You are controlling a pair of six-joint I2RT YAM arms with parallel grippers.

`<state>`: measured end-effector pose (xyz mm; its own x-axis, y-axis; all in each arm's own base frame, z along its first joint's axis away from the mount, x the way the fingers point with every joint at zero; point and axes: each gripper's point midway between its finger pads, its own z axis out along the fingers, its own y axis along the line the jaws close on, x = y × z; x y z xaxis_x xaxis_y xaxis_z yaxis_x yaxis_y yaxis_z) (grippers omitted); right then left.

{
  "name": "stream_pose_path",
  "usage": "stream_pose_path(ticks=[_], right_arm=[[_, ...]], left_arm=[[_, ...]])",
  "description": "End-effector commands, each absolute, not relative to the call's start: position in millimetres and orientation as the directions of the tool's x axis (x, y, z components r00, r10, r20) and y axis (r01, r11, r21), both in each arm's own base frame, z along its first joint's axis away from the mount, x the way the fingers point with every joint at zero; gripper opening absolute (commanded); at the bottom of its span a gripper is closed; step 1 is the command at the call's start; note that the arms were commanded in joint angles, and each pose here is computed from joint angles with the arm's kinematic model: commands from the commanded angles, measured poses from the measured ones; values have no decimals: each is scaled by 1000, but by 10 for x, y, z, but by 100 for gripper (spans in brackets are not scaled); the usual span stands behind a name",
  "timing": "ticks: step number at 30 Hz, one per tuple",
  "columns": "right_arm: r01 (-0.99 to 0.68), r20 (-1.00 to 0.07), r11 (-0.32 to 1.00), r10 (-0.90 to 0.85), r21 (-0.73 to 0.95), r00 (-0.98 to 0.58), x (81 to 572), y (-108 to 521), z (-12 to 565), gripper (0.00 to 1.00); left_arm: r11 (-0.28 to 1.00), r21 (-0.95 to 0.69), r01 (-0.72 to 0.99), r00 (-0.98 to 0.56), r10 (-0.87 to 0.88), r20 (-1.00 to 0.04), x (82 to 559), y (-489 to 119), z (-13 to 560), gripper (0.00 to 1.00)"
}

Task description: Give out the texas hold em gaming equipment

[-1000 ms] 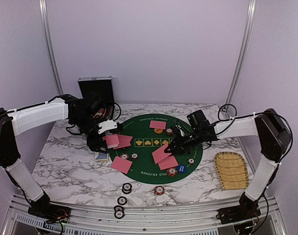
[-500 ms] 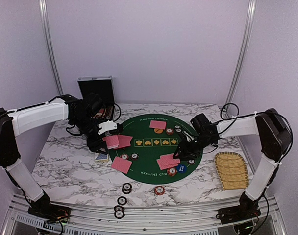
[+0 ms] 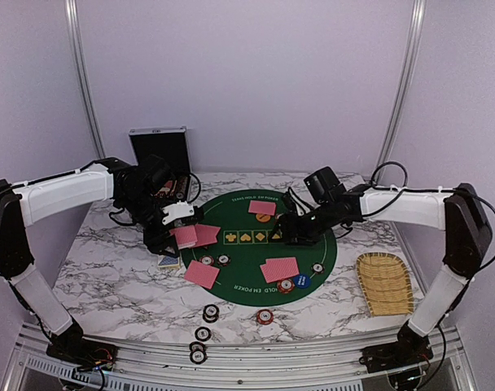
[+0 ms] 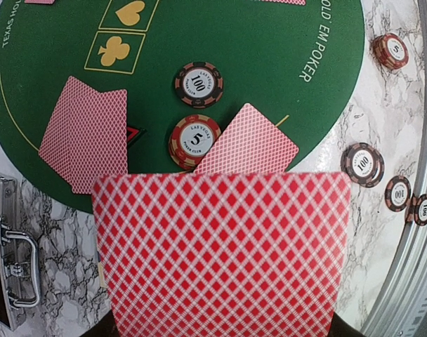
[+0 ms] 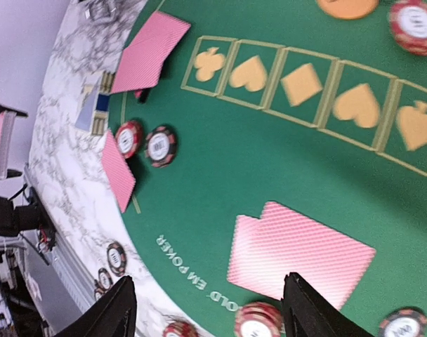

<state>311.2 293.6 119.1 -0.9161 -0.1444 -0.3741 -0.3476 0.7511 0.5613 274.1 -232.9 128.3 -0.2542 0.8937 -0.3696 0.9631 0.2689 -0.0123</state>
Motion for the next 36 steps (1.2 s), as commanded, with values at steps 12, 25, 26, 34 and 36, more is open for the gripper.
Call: stream_pose_path(ticks=[12, 25, 26, 34, 36], right_arm=[[-398, -308, 426, -266, 812, -914, 2583, 4478, 805, 66], [-332, -243, 382, -264, 862, -933, 2605, 4725, 499, 55], [-331, -240, 379, -267, 864, -933, 2599, 4741, 489, 54], [-303, -213, 357, -272, 884, -939, 2602, 4820, 436, 39], [-299, -209, 352, -271, 887, -940, 2604, 4837, 425, 33]], left_arm=[[267, 5, 964, -248, 900, -358, 2646, -2227, 1421, 0], [270, 6, 963, -250, 901, -355, 2639, -2215, 1433, 0], [270, 8, 963, -250, 901, -356, 2643, -2215, 1437, 0], [270, 5, 963, -251, 902, -351, 2641, -2210, 1419, 0], [268, 9, 963, -248, 903, -351, 2640, -2208, 1427, 0]])
